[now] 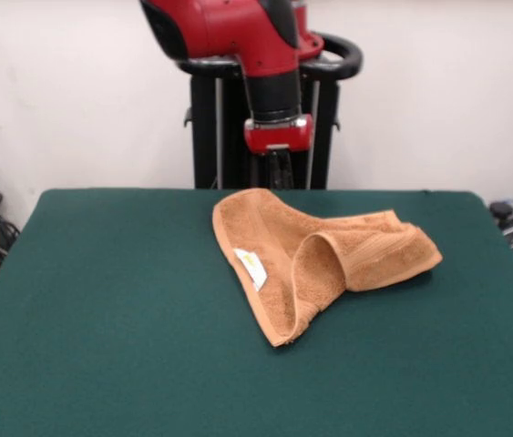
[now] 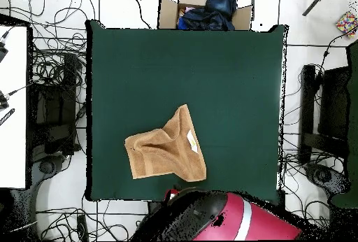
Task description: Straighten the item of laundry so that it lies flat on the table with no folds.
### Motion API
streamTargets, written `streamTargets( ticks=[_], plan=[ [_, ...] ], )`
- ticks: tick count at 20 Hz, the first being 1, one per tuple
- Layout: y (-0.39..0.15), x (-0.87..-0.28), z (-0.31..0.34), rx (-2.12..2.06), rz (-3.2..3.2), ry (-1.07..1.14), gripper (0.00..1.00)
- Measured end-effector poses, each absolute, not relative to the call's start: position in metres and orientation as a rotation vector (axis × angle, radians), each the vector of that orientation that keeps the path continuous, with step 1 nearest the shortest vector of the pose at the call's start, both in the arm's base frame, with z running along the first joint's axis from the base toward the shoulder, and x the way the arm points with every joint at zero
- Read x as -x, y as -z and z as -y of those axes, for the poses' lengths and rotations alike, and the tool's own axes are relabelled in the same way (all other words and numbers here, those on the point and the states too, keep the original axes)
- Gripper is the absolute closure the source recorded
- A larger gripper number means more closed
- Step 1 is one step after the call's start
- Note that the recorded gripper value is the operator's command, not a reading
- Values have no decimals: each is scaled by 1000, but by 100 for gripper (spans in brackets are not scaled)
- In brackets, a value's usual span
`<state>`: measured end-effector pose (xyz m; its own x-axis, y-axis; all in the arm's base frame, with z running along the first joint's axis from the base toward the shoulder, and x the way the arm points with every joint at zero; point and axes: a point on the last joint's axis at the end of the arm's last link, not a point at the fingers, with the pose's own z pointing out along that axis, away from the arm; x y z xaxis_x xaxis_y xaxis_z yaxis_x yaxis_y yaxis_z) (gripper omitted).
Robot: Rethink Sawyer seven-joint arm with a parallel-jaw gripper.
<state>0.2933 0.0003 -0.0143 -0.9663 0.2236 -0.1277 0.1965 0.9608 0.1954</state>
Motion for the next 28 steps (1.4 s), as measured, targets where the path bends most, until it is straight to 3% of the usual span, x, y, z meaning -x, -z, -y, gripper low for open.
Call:
streamTargets(
  ticks=[16,28],
  plan=[
    [-17,-271,-3,-211,-3071,-83,100],
    [-18,-303,-22,-392,-3071,-16,100]
  ],
)
